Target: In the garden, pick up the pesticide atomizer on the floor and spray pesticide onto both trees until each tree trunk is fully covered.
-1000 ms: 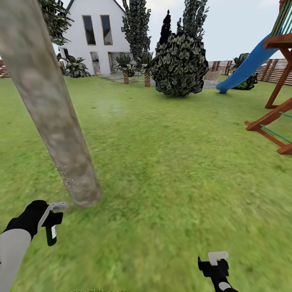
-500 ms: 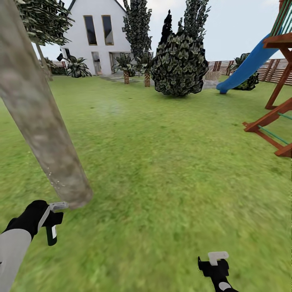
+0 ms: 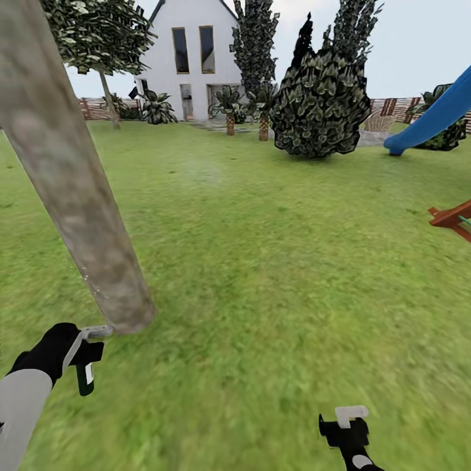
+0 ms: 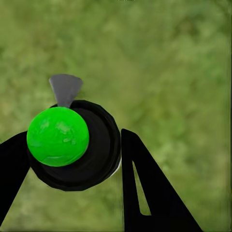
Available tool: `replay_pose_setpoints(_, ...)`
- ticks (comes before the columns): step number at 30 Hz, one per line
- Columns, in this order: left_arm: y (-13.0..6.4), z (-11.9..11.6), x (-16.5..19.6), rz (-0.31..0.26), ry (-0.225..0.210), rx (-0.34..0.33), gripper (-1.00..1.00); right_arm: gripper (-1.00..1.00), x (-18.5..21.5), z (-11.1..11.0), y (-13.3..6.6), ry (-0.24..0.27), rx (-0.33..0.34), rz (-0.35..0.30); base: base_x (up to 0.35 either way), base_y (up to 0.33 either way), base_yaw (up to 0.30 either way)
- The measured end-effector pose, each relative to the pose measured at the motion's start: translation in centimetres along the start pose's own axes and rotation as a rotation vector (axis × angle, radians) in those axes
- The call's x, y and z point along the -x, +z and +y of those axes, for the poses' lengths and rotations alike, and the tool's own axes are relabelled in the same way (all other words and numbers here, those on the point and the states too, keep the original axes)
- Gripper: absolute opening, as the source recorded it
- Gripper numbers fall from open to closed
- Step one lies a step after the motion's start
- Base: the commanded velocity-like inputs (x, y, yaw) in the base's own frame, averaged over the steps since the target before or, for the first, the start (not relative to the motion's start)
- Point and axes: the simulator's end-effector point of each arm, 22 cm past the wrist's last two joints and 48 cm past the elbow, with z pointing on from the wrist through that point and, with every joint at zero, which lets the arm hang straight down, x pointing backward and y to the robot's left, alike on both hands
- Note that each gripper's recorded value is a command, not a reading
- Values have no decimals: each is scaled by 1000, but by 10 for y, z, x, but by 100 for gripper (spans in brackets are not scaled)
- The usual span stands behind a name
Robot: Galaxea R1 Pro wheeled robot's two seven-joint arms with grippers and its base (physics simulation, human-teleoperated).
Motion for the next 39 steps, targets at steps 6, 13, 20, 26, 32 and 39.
replay_pose_setpoints(6,0,-3,0,-1,0,-4,-100,100,0,0,0,0,1,0,205,-190,20)
replay_pose_setpoints(13,-11,-35,24,-52,11,-44,-100,100,0,-3,1,1,-5,0,12,-10,240)
replay_pose_setpoints(20,-56,-61,96,-123,-8,-88,-100,100,0,-3,0,1,-5,0,0,0,188)
replay_pose_setpoints(26,-69,-32,116,-144,-20,-53,-100,100,-1,-5,1,-1,-6,1,0,0,2)
replay_pose_setpoints(32,-76,-38,126,-165,-29,-95,-100,100,0,-5,1,0,-7,0,28,0,140)
replay_pose_setpoints(39,-84,-38,135,-190,-26,-94,-100,100,-1,-8,1,0,-11,0,192,0,31)
